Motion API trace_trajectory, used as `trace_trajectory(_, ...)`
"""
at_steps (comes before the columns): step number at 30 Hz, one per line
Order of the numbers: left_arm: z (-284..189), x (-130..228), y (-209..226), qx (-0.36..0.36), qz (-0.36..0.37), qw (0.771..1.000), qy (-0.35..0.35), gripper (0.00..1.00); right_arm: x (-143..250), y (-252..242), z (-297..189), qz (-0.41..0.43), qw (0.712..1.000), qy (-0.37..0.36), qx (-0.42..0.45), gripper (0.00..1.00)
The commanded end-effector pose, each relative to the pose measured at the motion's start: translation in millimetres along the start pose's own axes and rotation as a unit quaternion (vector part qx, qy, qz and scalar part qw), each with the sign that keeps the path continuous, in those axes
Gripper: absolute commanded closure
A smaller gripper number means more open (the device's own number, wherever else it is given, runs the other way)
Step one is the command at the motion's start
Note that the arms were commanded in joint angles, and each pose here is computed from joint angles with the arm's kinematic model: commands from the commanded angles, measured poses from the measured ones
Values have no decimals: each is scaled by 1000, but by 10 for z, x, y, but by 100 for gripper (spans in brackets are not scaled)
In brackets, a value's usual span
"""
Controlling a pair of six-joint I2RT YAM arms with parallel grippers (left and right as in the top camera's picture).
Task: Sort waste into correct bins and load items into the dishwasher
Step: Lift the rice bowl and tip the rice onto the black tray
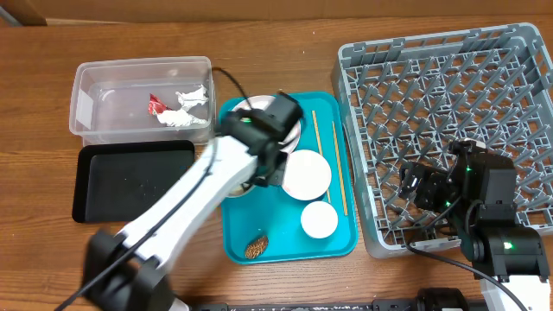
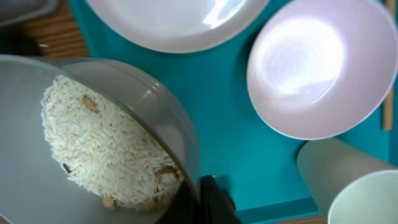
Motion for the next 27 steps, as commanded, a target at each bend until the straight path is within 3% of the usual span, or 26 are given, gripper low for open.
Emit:
trace_trajectory(1,-245,35,275,12,-49,998,-34,96,-84,10,-78,-3,1000,-19,1,0)
trace_trajectory(6,-191,70,602,19,-98,995,-32,96,-84,10,-78,-3,1000,-19,1,0)
trace_trajectory(15,146,26,1036,157,-129,979,-12,96,-84,10,-78,-4,1000,-19,1,0)
trace_trajectory(27,151,30,1736,319,-188,926,-76,96,-84,10,-78,-4,1000,-19,1,0)
Point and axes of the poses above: each gripper's point midway between its finger pads, its own z axis out along the fingers, its own y axis along the line the jaws close on, x = y × z, the point moved 6 cm from there along -z, back along the fingers, and after that the axes turned 3 degrees about -z, right-handed, at the moved point
